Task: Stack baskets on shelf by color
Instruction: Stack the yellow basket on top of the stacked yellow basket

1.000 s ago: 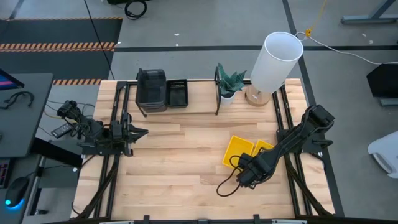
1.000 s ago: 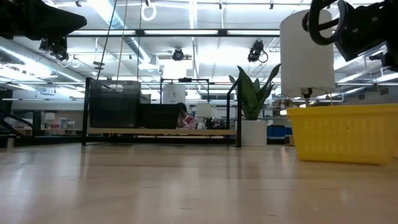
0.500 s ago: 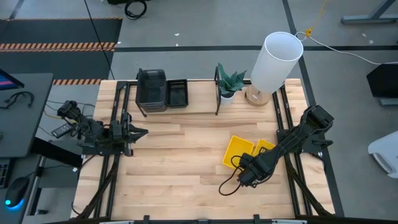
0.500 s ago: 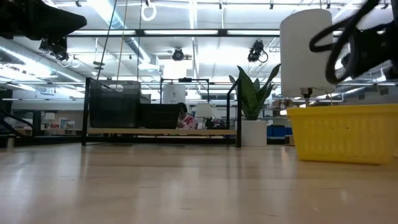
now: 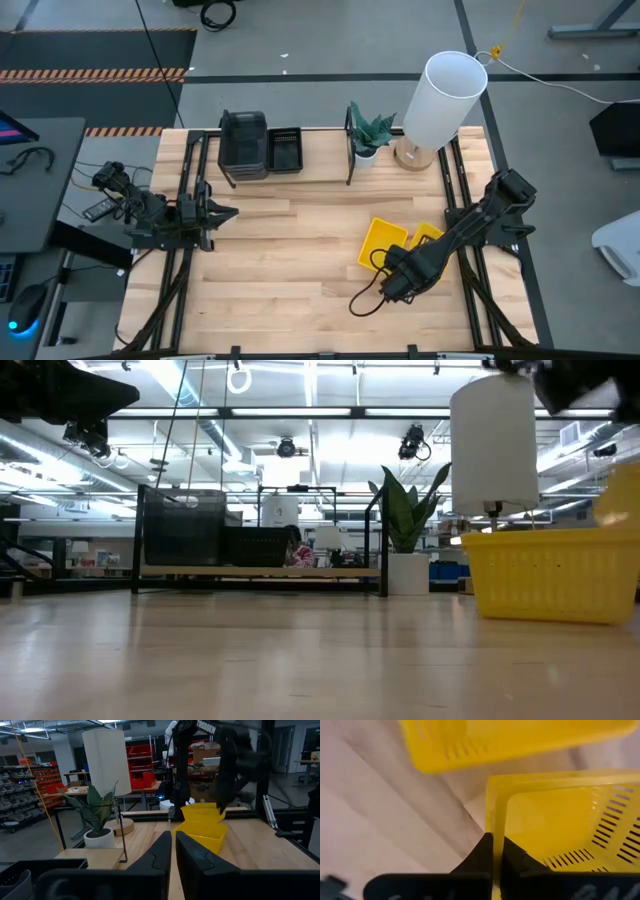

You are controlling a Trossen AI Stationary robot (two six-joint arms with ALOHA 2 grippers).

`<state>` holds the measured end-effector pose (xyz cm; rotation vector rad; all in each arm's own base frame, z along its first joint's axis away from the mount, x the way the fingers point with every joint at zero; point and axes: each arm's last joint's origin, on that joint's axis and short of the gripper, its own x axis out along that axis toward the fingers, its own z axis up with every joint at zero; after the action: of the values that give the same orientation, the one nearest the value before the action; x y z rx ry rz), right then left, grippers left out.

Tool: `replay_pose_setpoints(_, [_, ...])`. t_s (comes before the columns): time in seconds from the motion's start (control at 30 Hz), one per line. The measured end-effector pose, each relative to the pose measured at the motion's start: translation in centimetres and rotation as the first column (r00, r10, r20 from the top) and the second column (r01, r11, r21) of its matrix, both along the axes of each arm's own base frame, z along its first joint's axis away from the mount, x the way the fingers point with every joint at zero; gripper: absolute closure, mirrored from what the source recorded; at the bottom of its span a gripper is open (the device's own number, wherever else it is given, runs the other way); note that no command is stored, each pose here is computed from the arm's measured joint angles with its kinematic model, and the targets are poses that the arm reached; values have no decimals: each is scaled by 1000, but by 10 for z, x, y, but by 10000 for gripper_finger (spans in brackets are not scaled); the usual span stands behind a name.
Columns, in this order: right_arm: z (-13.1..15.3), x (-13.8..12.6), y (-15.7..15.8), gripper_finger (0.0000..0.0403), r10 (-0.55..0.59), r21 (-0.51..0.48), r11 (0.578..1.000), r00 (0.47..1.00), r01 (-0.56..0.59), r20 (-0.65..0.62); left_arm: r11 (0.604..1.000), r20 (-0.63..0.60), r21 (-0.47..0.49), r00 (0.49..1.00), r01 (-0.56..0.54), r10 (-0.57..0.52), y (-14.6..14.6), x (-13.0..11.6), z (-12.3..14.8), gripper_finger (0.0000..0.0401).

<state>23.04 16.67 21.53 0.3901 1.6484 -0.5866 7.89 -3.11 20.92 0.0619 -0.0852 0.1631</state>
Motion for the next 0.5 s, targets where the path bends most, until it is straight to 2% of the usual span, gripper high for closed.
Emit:
replay_pose_setpoints(0.3, [64,25,10,395,3,-59,998,959,15,284,1000,0,0,1000,0,0,0,0,0,373])
replay_pose_setpoints(0.4, [69,35,15,395,36,-94,996,942,-5,333,1000,0,0,1000,0,0,0,0,0,378])
replay_pose_setpoints(0.5, [63,51,22,396,82,-118,992,945,-47,317,1000,0,0,1000,0,0,0,0,0,376])
